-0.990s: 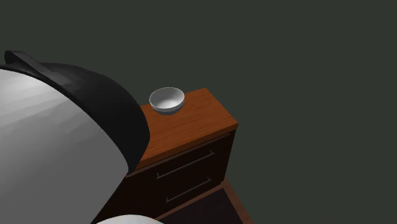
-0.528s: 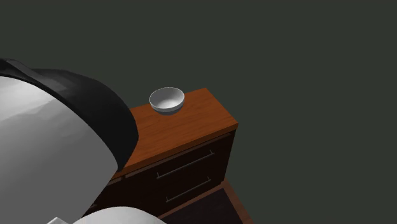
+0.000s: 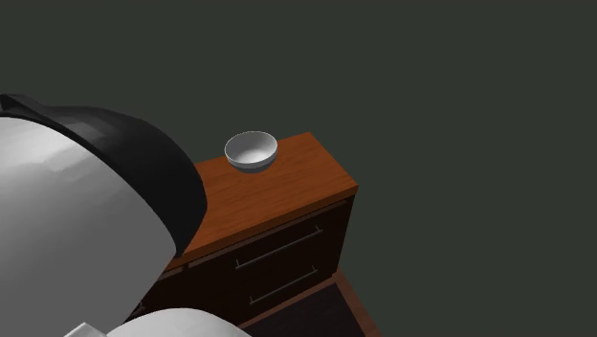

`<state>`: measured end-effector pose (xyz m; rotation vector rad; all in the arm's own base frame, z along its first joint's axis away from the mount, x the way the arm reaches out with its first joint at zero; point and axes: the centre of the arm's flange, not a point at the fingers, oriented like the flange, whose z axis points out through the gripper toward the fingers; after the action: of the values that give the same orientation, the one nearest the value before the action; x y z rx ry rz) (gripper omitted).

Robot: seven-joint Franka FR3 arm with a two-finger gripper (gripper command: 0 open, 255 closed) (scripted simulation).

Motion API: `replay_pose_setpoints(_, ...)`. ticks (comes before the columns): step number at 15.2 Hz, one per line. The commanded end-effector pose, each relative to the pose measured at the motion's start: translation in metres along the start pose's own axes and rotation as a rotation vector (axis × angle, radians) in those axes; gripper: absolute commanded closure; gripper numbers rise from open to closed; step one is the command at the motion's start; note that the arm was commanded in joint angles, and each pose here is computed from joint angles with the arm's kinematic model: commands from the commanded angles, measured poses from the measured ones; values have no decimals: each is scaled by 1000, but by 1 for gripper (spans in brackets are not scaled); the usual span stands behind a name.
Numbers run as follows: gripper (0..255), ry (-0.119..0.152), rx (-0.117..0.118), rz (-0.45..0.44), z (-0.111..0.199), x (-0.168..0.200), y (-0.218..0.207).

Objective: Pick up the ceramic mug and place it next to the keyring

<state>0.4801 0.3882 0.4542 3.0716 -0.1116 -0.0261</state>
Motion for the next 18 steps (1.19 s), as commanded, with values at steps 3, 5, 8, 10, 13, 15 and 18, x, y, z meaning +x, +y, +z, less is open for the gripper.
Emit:
replay_pose_setpoints(3,255,1,1,0,21,1,-2)
replay_pose_setpoints(5,255,1,1,0,32,2,-2)
replay_pose_setpoints(8,255,1,1,0,48,2,-3)
replay_pose_setpoints(10,255,1,1,0,58,2,-4)
replay_pose_setpoints(13,255,1,1,0,74,2,-5)
replay_pose_setpoints(15,255,1,1,0,84,2,-6)
replay_pose_setpoints(18,255,1,1,0,94,2,-7)
